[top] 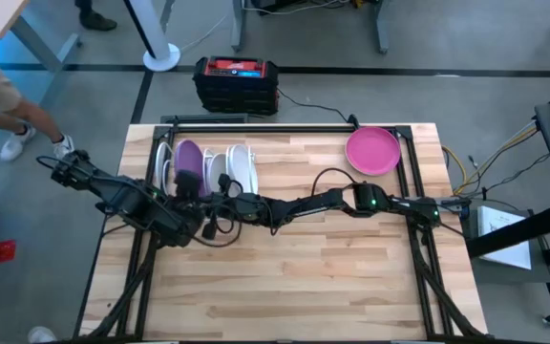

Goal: Sort dishes
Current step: Put the violet plate into the white dish rack

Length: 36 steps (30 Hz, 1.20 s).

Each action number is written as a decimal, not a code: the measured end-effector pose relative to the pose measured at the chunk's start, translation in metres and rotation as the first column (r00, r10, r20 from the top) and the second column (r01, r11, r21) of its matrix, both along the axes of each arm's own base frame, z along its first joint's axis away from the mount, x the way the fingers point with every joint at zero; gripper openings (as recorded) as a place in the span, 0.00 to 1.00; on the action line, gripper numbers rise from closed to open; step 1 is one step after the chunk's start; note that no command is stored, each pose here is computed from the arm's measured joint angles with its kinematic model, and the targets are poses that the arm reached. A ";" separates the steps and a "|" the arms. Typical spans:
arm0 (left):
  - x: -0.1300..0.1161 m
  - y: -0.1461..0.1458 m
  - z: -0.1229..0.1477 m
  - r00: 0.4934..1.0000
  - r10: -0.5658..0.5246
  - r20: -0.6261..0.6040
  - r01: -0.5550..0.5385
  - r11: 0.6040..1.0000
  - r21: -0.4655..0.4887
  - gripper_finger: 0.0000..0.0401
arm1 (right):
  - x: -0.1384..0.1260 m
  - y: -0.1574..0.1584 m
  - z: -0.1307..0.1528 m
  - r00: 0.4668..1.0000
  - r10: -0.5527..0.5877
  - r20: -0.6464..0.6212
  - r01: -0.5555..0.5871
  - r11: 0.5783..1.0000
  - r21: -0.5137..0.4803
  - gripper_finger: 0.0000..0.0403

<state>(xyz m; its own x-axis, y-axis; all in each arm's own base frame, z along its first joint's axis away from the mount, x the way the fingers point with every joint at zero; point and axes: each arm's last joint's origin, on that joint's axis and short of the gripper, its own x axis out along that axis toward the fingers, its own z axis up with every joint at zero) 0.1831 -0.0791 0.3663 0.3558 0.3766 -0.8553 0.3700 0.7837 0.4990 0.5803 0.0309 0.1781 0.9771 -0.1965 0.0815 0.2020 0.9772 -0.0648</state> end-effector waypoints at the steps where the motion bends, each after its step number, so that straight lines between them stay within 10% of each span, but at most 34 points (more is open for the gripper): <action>1: 0.001 0.000 -0.001 0.999 -0.032 -0.014 0.032 0.999 0.024 0.49 | 0.000 0.000 0.000 1.000 0.000 0.000 0.000 1.000 0.000 0.00; 8: 0.005 0.007 -0.007 0.993 -0.093 -0.077 0.103 0.986 0.132 0.46 | 0.000 0.000 0.000 1.000 0.001 -0.001 -0.001 1.000 -0.001 0.00; 20: -0.014 0.015 -0.007 1.000 0.002 -0.023 -0.002 1.000 0.008 0.40 | 0.000 -0.004 -0.002 1.000 -0.022 -0.020 0.021 1.000 -0.014 0.00; 36: -0.025 0.029 -0.039 0.984 -0.081 -0.157 0.121 0.957 0.264 0.42 | 0.000 -0.004 -0.002 0.999 -0.034 -0.019 0.033 0.999 -0.010 0.00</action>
<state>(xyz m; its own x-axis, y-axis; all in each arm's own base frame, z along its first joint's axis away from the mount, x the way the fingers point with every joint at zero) 0.1582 -0.0498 0.3269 0.2854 0.5703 -0.7703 0.5232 0.5807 0.6238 0.5803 0.0265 0.1761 0.9714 -0.2285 0.0645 0.2332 0.9692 -0.0785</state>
